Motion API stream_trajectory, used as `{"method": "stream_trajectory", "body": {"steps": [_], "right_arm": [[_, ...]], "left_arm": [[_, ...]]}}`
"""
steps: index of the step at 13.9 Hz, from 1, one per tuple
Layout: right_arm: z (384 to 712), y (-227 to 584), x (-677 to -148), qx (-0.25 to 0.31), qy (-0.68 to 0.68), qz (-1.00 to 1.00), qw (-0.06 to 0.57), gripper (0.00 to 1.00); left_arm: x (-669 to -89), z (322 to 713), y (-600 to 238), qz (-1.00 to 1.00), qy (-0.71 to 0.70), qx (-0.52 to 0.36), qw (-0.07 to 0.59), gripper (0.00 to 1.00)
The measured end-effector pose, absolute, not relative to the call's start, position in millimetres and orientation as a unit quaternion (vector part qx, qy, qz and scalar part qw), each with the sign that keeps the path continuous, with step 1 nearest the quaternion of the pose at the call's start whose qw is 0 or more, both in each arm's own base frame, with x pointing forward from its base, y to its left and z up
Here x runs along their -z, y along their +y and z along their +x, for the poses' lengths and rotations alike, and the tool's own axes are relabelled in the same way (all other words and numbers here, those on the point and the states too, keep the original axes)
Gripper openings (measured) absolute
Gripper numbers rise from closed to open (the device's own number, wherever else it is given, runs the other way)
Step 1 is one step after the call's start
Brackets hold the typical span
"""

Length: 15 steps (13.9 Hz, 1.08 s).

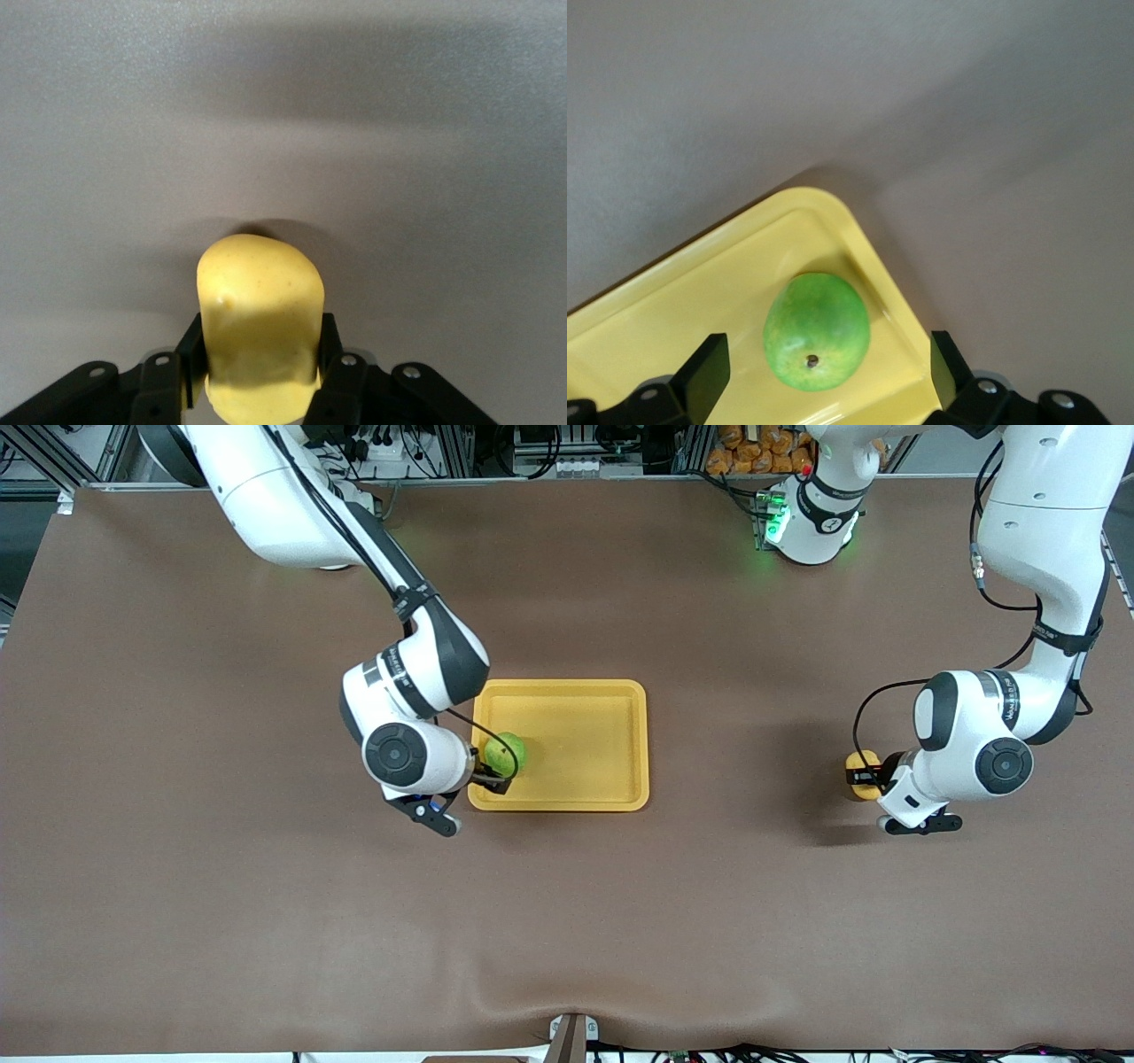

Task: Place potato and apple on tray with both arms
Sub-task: 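Lower the apple into the tray and open the right gripper, then withdraw the right gripper while the left gripper lifts the potato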

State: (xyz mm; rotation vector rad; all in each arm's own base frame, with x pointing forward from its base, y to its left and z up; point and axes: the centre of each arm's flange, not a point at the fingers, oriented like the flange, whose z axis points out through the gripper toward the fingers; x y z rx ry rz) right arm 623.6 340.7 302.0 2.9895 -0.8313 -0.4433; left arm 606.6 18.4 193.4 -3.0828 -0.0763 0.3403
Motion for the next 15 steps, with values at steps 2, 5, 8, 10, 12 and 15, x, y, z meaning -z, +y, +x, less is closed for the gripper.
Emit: {"method": "stream_trajectory", "body": {"steps": [2,5,8,10,12,15], "right_arm": [[636.9,318.4,-327.9,0.149,-0.276,0.949,0.009,1.0],[655.9,272.0,-362.5,0.163,-0.302,0.939,0.014,1.0],[673.4,218.3,-387.7,0.162,-0.329,0.93,0.006,1.0],[679.3,176.6,-405.1,0.167,-0.309,0.936,-0.003,1.0],[682.4,141.4,-414.8,0.174,-0.289,0.941,-0.011,1.0],[685.2,91.2,-429.5,0.179,-0.268,0.946,-0.024,1.0]], "left_arm": [[-193.8,607.1,17.4,-0.994,-0.023,-0.108,0.02,0.51],[-197.8,610.8,11.9,-0.994,-0.019,-0.102,0.018,0.51],[-213.5,617.3,5.3,-0.996,-0.005,-0.088,0.017,0.51],[-230.8,620.3,-8.9,-0.997,0.01,-0.077,0.014,0.51],[-248.5,622.6,-29.1,-0.997,0.026,-0.074,0.009,0.51],[-267.6,626.9,-58.7,-0.996,0.048,-0.069,0.001,0.51]]}}
